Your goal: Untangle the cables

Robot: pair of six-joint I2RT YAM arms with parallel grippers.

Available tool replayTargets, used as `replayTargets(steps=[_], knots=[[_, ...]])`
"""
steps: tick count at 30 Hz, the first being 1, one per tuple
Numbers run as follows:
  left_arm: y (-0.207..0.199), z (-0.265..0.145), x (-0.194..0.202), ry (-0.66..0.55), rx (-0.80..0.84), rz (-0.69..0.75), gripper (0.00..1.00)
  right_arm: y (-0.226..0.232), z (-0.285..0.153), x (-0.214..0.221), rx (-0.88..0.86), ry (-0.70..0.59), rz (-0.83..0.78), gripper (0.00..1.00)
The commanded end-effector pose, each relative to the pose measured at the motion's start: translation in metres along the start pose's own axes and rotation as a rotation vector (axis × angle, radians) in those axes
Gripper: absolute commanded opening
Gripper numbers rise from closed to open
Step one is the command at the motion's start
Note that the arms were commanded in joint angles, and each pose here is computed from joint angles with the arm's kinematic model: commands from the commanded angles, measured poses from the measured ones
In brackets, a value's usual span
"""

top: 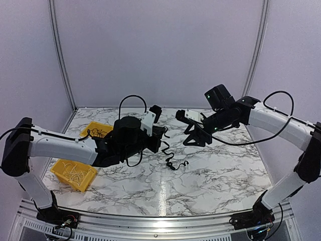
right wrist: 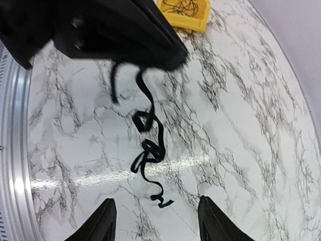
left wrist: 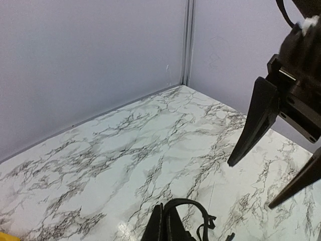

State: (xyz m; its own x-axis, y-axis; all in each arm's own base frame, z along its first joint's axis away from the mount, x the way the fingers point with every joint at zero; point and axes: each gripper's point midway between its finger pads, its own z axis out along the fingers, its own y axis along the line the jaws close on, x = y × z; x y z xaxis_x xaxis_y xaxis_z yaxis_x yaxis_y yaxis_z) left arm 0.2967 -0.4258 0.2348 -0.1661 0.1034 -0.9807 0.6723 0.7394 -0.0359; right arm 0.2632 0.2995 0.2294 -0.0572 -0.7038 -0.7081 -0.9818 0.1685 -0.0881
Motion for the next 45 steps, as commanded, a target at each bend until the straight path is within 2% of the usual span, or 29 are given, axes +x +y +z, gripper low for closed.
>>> replayTargets(steps=[1,8,15,21,23,26,30,38,45], knots=[[0.033,-0.018,0.007,-0.014,-0.126,-0.103,0.00,-0.038,0.026,0.051,0.117,0.096,0.023,0.58],[0.047,-0.031,0.029,0.007,-0.162,-0.150,0.00,-0.034,0.084,0.125,0.048,0.275,0.023,0.63],[0.050,-0.036,0.033,0.006,-0.170,-0.153,0.00,-0.043,0.103,0.138,0.058,0.302,-0.005,0.65],[0.051,-0.036,0.033,0.004,-0.174,-0.155,0.00,-0.042,0.117,0.141,0.020,0.291,-0.023,0.63],[0.052,-0.037,0.032,0.001,-0.178,-0.153,0.00,-0.038,0.121,0.142,-0.009,0.287,-0.032,0.56],[0.056,-0.038,0.030,-0.004,-0.184,-0.152,0.00,-0.033,0.125,0.142,-0.047,0.282,-0.033,0.38],[0.064,-0.043,0.026,-0.015,-0.206,-0.144,0.00,-0.028,0.122,0.143,-0.053,0.274,-0.037,0.02],[0.120,-0.104,-0.020,-0.099,-0.365,-0.106,0.00,-0.043,0.101,0.165,0.012,0.321,0.017,0.00],[0.190,-0.206,-0.071,-0.191,-0.667,-0.080,0.00,-0.076,0.073,0.224,0.117,0.470,0.180,0.00]])
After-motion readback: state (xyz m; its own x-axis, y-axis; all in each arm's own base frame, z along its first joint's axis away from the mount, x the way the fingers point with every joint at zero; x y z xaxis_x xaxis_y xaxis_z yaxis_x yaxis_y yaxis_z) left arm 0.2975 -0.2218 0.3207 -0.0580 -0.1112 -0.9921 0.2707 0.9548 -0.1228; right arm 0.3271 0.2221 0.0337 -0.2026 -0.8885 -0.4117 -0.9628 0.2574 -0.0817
